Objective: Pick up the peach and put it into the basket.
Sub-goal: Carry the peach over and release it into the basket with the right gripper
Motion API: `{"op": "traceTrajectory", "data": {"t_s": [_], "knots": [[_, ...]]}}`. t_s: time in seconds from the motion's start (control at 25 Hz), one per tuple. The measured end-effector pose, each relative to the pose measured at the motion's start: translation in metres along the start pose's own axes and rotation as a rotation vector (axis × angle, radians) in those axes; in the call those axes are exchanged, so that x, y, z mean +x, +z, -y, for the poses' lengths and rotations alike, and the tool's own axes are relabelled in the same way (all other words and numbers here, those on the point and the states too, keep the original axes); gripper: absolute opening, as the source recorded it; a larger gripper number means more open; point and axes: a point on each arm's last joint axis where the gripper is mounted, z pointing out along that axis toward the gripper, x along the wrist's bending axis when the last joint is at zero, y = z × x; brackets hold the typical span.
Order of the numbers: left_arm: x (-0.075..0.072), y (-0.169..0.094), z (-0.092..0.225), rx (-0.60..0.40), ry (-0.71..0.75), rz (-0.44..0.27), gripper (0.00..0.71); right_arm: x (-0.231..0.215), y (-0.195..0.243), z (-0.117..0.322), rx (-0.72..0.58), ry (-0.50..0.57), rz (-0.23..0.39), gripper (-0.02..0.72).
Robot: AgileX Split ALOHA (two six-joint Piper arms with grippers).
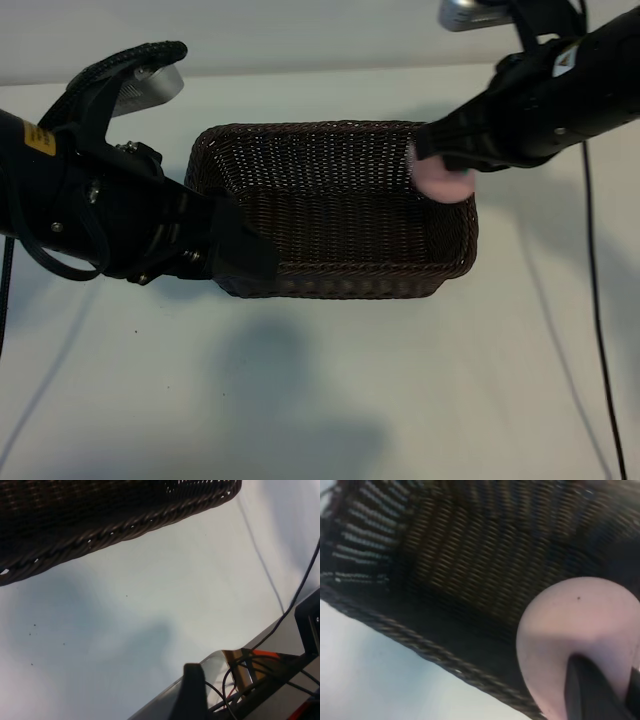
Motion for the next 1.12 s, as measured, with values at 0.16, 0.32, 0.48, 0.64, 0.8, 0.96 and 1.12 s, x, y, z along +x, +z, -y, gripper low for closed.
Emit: {"op": "traceTrajectory", "data": {"t_s": [0.16, 0.32, 0.48, 0.64, 0.8, 0.96, 1.12], "knots": [[0.0, 0.0, 0.0, 0.0, 0.0, 0.0, 0.59, 0.002, 0.029, 0.002, 0.044, -0.009, -0.008, 0.065], [0.0, 0.0, 0.0, 0.0, 0.0, 0.0, 0.59, -0.003, 0.066, 0.007, 0.101, -0.012, -0.02, 0.065], [0.0, 0.0, 0.0, 0.0, 0.0, 0.0, 0.59, -0.006, 0.095, 0.01, 0.122, -0.006, -0.051, 0.065], [0.0, 0.0, 0.0, 0.0, 0.0, 0.0, 0.59, -0.006, 0.119, 0.016, 0.142, -0.006, -0.088, 0.065], [0.0, 0.0, 0.0, 0.0, 0.0, 0.0, 0.59, -0.006, 0.129, 0.019, 0.155, -0.014, -0.112, 0.065], [0.0, 0.0, 0.0, 0.0, 0.0, 0.0, 0.59, -0.006, 0.131, 0.019, 0.153, -0.014, -0.119, 0.065], [0.0, 0.0, 0.0, 0.0, 0.0, 0.0, 0.59, -0.005, 0.131, 0.019, 0.153, -0.014, -0.119, 0.101]]}}
